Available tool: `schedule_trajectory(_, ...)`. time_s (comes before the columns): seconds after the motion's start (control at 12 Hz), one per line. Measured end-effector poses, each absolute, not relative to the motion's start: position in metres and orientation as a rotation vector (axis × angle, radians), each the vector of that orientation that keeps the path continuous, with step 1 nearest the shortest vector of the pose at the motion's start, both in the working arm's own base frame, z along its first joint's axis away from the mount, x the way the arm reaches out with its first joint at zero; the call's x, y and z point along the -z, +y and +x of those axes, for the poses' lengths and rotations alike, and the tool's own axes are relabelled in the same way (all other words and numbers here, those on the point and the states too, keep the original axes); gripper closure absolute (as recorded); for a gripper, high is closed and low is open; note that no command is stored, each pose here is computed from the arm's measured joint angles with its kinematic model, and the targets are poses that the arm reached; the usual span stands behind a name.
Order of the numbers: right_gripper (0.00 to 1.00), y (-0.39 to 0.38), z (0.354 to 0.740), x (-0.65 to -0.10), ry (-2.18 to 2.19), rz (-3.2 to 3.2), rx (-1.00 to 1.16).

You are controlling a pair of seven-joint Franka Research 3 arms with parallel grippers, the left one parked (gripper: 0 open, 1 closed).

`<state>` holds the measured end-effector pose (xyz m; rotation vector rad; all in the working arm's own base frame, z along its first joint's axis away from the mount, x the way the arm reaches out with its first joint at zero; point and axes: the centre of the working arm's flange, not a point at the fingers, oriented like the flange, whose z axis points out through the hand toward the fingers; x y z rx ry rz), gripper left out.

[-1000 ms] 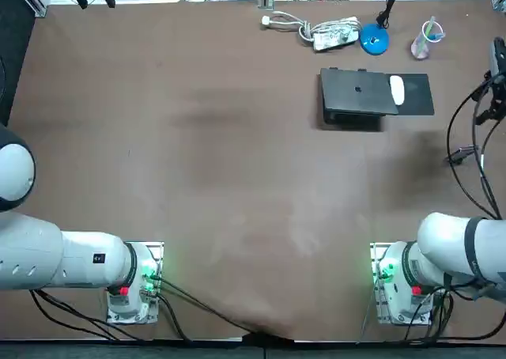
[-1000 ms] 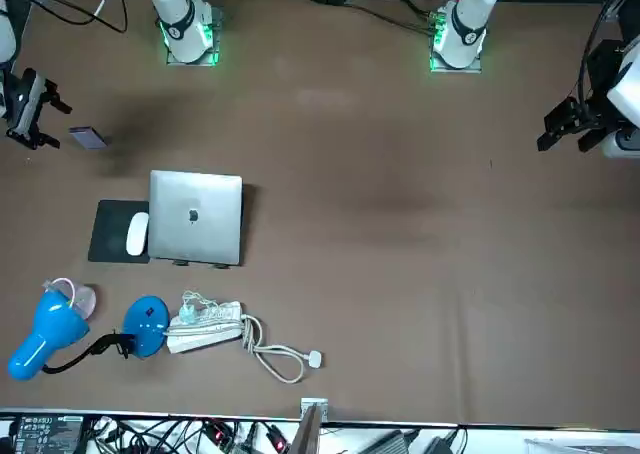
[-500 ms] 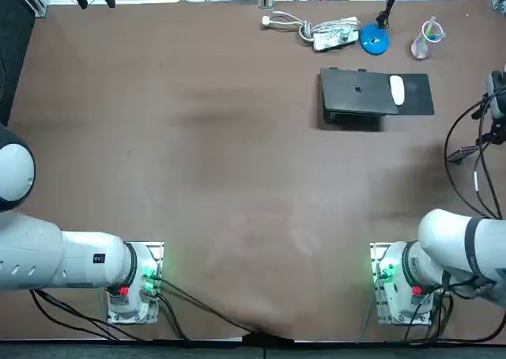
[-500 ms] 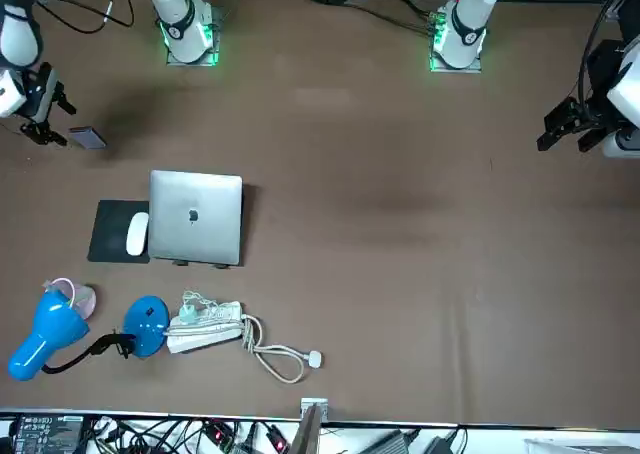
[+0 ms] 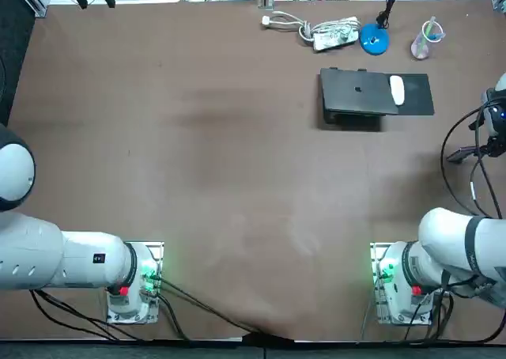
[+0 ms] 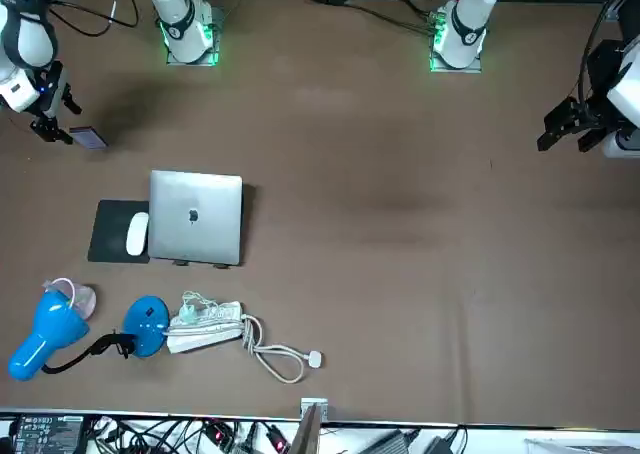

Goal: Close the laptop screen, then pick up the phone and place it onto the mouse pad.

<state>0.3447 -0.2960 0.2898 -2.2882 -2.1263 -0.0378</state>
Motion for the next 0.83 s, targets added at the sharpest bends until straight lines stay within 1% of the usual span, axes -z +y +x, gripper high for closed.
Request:
schedule_trajectory(0.33, 0.04, -0.297, 0.345, -0.278, -2.143, -2.285, 0.032)
schedule_trajectory(0.42, 0.08, -0.297, 0.345, -0.274, -2.144, -2.284, 0.03)
schedule_trajectory(0.5, 0.08, -0.298, 0.345, -0.271, -2.144, -2.284, 0.028)
schedule_trajectory(0.58, 0.13, -0.298, 0.345, -0.268, -2.144, -2.283, 0.026)
schedule_trajectory(0.67, 0.13, -0.298, 0.345, -0.264, -2.144, -2.28, 0.023)
schedule_trajectory(0.75, 0.16, -0.298, 0.346, -0.261, -2.145, -2.28, 0.022)
schedule_trajectory(0.83, 0.16, -0.298, 0.346, -0.258, -2.147, -2.279, 0.02)
